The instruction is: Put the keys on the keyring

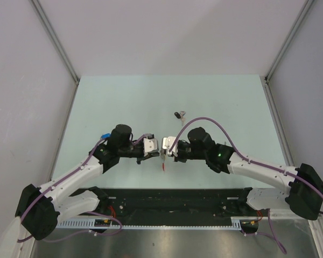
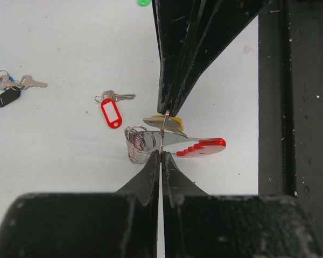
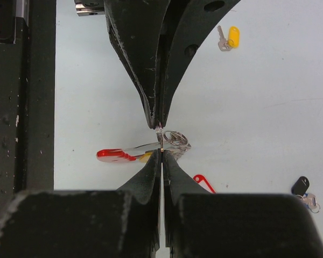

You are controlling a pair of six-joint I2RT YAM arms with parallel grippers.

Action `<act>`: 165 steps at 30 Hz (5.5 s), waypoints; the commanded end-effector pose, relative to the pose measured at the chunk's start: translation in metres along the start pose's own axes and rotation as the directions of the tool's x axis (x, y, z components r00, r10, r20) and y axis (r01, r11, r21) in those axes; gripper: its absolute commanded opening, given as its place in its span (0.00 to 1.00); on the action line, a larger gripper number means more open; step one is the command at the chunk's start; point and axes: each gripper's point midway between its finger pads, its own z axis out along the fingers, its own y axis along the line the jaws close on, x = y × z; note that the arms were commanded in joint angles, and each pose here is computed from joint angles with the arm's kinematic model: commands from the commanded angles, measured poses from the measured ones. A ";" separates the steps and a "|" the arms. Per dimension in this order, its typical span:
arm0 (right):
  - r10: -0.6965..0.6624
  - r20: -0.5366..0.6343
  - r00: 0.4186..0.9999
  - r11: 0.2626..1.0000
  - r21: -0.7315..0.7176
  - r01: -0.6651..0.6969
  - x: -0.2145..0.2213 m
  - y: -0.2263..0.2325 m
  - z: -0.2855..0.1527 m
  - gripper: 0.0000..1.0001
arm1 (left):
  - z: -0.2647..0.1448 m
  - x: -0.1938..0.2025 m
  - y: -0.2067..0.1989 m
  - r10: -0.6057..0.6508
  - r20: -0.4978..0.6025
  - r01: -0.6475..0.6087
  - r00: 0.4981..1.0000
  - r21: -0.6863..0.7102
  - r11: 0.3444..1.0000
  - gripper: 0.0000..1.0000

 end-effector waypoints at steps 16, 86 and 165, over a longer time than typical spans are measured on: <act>-0.020 0.032 0.999 0.999 -0.034 0.021 -0.018 -0.004 0.004 0.00 | -0.001 -0.006 -0.004 0.060 0.029 -0.060 0.998 0.021 0.998 0.00; 0.004 0.044 0.999 0.988 0.154 -0.010 0.007 -0.012 0.000 0.00 | -0.003 -0.044 0.006 -0.318 0.358 0.379 0.878 -0.115 0.918 0.00; 0.000 0.080 0.997 0.994 0.106 -0.008 -0.010 -0.008 -0.015 0.00 | 0.005 -0.030 -0.004 -0.158 0.150 0.167 0.976 -0.048 0.985 0.00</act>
